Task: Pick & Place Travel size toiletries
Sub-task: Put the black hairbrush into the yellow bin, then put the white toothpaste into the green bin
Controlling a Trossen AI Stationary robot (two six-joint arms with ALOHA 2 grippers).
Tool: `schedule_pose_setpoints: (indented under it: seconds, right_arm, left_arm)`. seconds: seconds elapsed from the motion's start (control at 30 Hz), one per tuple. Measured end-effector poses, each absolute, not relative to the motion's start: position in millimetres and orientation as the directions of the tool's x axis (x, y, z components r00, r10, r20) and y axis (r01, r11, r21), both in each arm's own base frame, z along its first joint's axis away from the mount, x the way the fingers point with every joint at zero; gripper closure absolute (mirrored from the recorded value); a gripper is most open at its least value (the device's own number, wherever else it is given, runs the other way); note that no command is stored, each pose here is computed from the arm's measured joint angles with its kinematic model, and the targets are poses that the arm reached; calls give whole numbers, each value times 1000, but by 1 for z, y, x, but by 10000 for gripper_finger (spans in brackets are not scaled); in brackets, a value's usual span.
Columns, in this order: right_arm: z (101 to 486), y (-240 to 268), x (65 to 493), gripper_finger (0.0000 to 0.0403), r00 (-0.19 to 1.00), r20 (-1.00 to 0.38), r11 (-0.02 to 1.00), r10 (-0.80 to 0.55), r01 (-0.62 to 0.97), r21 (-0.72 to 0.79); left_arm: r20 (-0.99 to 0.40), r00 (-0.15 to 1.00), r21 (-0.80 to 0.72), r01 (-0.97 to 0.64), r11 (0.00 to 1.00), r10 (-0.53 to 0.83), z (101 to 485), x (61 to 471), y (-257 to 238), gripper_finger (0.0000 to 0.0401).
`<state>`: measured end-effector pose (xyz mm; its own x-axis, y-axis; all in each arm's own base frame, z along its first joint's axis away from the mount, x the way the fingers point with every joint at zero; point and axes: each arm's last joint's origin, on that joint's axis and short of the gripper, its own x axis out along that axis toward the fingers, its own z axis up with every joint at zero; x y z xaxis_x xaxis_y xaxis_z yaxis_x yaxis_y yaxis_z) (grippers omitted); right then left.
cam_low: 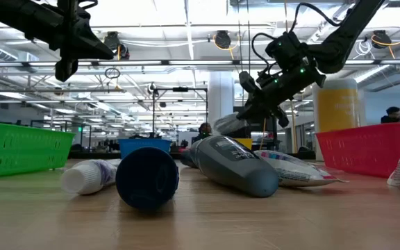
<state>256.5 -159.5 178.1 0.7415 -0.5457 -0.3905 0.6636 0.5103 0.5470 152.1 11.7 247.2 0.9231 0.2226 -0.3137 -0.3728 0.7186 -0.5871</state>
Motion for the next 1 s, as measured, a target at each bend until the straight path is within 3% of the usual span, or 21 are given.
schedule_pose_setpoints:
  seconds: [0.17,0.43,0.73,1.0]
  right_arm:
    - [178,-159,257,326,741,-394,510,-544,665,546]
    - [183,-158,255,244,749,-375,528,-546,655,541]
    - [242,-140,232,244,860,-218,739,-462,509,441]
    - [272,-113,193,246,877,-263,781,-403,479,401]
  left_arm:
    - [-313,924,-576,-370,729,221,247,152,12,391]
    - [-268,936,-587,-346,732,228,252,153,12,323]
    - [-367,909,-642,-401,653,198,235,172,15,227]
    - [-486,868,-687,-451,570,101,212,192,22,191]
